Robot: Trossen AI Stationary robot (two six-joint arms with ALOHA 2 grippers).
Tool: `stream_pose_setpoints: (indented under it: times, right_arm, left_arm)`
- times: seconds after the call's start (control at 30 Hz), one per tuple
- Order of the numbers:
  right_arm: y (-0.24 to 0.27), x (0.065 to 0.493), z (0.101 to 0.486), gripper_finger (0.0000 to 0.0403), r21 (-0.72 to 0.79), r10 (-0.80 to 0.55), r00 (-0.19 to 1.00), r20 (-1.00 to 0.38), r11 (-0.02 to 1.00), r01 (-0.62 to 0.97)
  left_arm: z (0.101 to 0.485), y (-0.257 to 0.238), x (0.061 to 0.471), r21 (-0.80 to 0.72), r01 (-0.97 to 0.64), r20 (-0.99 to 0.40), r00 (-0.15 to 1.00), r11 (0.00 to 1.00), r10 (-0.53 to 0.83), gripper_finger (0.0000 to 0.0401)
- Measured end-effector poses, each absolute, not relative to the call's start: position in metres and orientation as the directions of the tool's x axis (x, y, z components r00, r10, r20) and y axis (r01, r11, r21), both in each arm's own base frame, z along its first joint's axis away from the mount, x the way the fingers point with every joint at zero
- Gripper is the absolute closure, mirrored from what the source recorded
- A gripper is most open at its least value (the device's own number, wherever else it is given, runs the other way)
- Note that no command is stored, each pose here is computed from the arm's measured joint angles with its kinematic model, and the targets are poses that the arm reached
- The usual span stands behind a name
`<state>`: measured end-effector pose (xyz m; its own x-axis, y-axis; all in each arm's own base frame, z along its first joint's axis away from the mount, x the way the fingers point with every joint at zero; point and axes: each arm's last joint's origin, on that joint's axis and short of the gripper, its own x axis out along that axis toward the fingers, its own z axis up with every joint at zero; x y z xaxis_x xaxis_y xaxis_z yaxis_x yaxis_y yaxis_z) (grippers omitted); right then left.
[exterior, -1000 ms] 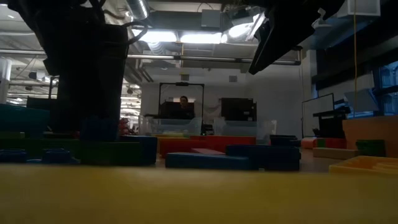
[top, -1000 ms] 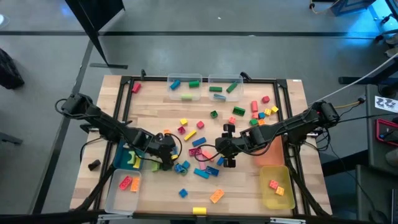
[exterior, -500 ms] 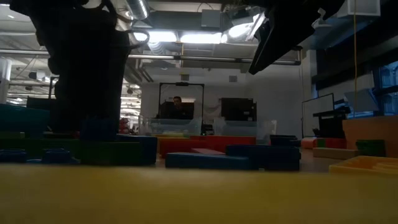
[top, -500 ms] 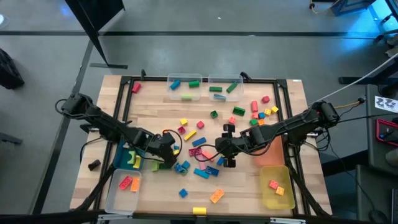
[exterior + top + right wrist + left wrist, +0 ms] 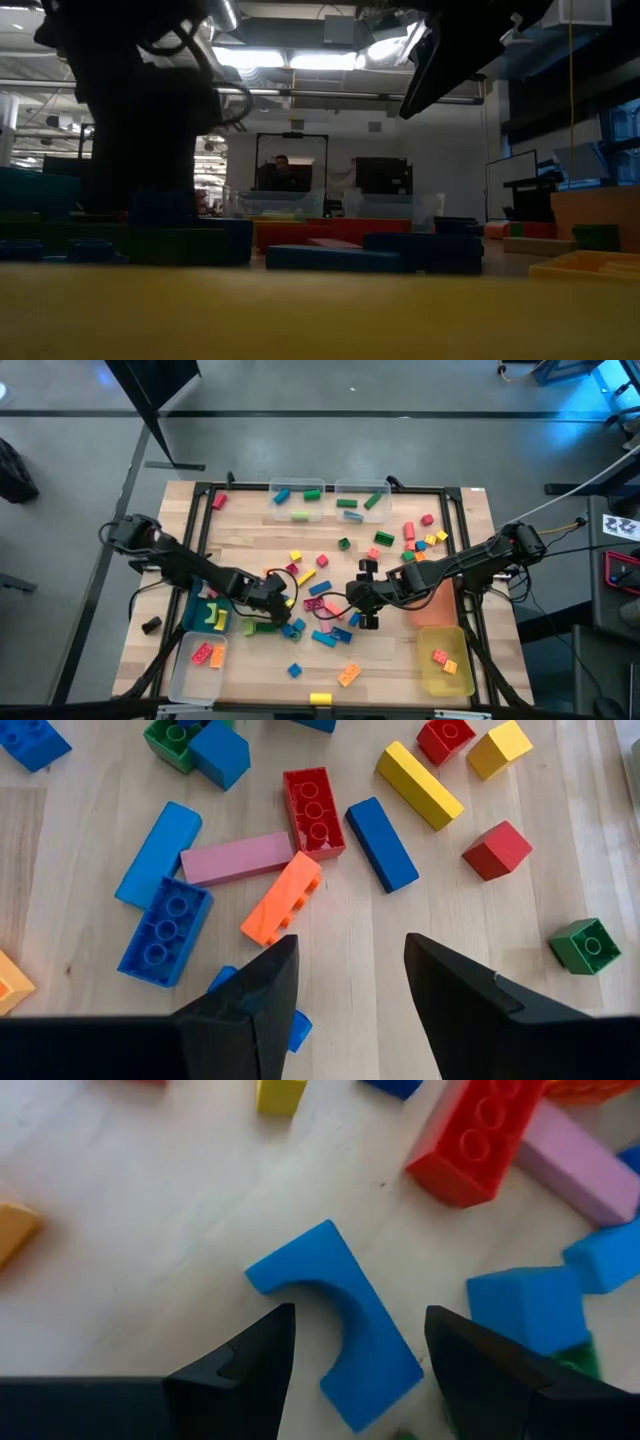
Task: Sort blocks by size
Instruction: Put the blue block into the blue bin
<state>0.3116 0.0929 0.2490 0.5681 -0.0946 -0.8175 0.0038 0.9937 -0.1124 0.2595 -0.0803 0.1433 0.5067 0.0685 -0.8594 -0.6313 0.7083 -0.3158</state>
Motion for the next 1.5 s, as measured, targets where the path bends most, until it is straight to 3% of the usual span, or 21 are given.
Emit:
stream_pose_setpoints:
  times: [0.23, 0.37, 0.53, 0.6, 0.93, 1.23, 1.5]
  right_arm:
    - [0.093, 0.312, 0.249, 0.0217, -0.112, -0.094, 0.568, -0.817, 0.994, 0.003]
    - [0.093, 0.312, 0.249, 0.0217, -0.090, -0.092, 0.574, -0.813, 0.995, 0.031]
    - [0.095, 0.319, 0.247, 0.0217, 0.042, -0.082, 0.601, -0.795, 0.981, 0.190]
    - [0.097, 0.324, 0.241, 0.0217, 0.081, -0.082, 0.603, -0.794, 0.968, 0.239]
    - [0.105, 0.347, 0.200, 0.0217, 0.104, -0.091, 0.574, -0.814, 0.949, 0.297]
    - [0.107, 0.355, 0.179, 0.0217, 0.119, -0.092, 0.550, -0.830, 0.935, 0.336]
    - [0.109, 0.359, 0.162, 0.0217, 0.101, -0.093, 0.514, -0.853, 0.936, 0.337]
  left_arm:
    - [0.131, -0.078, 0.263, -0.267, -0.627, -0.881, 0.466, 0.732, 0.077, 0.0213]
    - [0.132, -0.073, 0.263, -0.254, -0.613, -0.885, 0.459, 0.748, 0.075, 0.0275]
    - [0.142, -0.067, 0.264, -0.286, -0.575, -0.872, 0.487, 0.767, 0.040, 0.0360]
    - [0.147, -0.065, 0.263, -0.302, -0.555, -0.865, 0.501, 0.775, 0.022, 0.0376]
    - [0.204, -0.051, 0.230, -0.361, -0.504, -0.813, 0.582, 0.785, -0.001, 0.0370]
    - [0.234, -0.055, 0.169, -0.403, -0.609, -0.869, 0.489, 0.683, -0.077, 0.0367]
    - [0.236, -0.067, 0.137, -0.390, -0.692, -0.920, 0.326, 0.607, -0.218, 0.0371]
